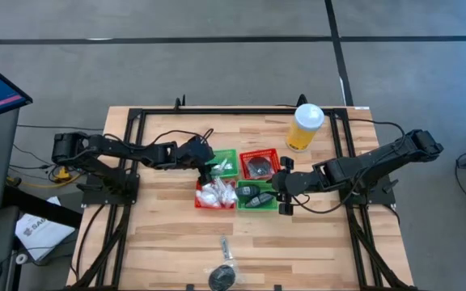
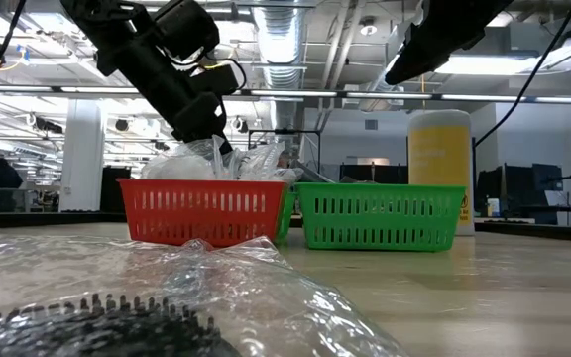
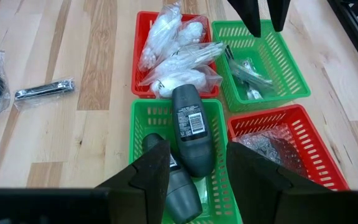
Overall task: Pick & Place Travel size toiletries
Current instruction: Put the silver nail cutter into the left green basket
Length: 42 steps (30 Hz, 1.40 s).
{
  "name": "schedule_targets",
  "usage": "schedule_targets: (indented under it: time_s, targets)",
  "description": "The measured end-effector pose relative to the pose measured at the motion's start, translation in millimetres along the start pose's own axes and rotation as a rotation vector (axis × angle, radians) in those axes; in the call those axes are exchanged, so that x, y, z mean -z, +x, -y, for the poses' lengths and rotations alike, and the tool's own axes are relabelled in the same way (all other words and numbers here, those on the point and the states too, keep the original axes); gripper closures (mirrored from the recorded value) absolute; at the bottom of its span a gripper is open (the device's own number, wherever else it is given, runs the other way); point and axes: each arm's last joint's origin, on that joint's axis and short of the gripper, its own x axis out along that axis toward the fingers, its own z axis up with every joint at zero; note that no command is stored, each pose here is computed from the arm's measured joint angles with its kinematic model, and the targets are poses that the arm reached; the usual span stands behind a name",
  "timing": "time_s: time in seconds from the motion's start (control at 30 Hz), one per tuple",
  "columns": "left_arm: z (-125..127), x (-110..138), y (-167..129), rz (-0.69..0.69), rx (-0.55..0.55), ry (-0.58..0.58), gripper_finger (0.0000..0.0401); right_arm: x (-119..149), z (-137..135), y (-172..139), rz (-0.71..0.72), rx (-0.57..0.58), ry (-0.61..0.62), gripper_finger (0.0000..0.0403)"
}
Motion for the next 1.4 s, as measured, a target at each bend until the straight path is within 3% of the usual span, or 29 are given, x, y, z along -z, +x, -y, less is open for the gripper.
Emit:
schedule_targets:
  time_s: [0.27, 0.67, 0.9, 1.2, 1.4]
  targets:
    - [0.0, -0.6, 0.0, 0.006, 0.000, -0.001, 0.0221, 0.0, 0.0, 0.0, 0.000, 0.000, 0.000, 0.0255]
    - [6.2, -10.0, -18.6, 0.081, 0.032, 0.031, 0.0226, 0.1, 0.0, 0.0, -0.001, 0.000, 0.000, 0.0255]
    - [15.9, -21.1, -48.7, 0.186, 0.250, 0.015, 0.0228, 0.1, 0.0, 0.0, -0.001, 0.000, 0.000, 0.0255]
    - [49.5, -20.4, -71.5, 0.221, 0.500, 0.085, 0.0237, 0.1, 0.1, 0.0, -0.001, 0.000, 0.000, 0.0255]
    - [73.6, -15.5, -83.5, 0.225, 0.592, 0.146, 0.0238, 0.1, 0.0, 0.0, -0.001, 0.000, 0.000, 0.0255]
